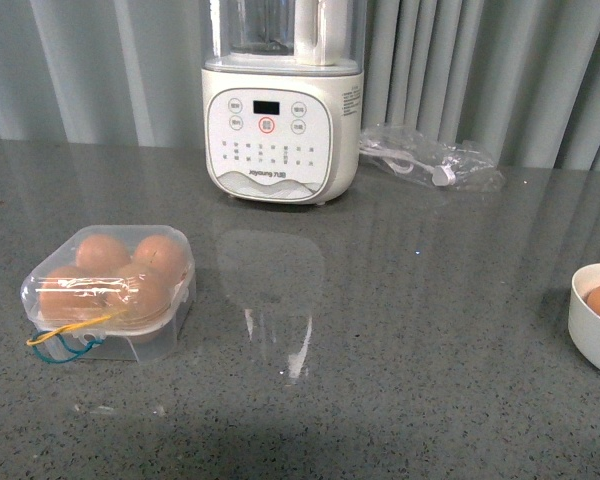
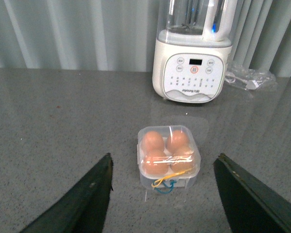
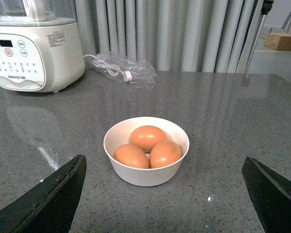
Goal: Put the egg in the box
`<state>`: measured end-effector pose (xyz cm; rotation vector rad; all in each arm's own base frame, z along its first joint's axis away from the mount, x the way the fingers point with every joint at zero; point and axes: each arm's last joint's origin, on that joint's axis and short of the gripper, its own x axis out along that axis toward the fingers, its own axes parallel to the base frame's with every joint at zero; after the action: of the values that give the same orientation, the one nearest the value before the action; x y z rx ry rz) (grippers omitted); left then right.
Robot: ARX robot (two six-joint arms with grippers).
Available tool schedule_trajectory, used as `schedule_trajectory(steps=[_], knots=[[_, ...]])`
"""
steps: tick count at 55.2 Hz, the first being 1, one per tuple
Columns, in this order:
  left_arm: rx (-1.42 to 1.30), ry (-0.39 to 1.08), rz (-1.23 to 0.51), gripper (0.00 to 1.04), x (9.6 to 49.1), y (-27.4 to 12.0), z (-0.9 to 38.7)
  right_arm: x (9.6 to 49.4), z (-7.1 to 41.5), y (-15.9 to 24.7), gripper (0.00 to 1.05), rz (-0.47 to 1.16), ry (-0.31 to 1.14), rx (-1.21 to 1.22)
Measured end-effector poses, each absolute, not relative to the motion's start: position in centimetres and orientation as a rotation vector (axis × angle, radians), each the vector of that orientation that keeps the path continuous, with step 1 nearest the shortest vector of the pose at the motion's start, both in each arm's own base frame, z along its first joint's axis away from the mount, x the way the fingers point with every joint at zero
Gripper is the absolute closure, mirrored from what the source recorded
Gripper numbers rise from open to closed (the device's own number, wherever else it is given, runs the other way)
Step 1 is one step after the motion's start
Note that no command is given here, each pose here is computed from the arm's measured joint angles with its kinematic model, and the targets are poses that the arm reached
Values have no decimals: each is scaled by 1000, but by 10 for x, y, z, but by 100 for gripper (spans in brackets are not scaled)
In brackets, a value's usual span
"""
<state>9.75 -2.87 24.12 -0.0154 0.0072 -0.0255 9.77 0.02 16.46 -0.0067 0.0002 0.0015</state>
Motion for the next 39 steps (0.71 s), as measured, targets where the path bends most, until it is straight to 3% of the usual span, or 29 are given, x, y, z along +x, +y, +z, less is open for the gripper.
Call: schedule_trajectory(steps=[16,39], knots=[[-7,6,-12,100,98,-14,209,98,165,0,7,1,0,-7],[-4,7,3,101,98,0,186,98,165,0,7,1,0,-7]])
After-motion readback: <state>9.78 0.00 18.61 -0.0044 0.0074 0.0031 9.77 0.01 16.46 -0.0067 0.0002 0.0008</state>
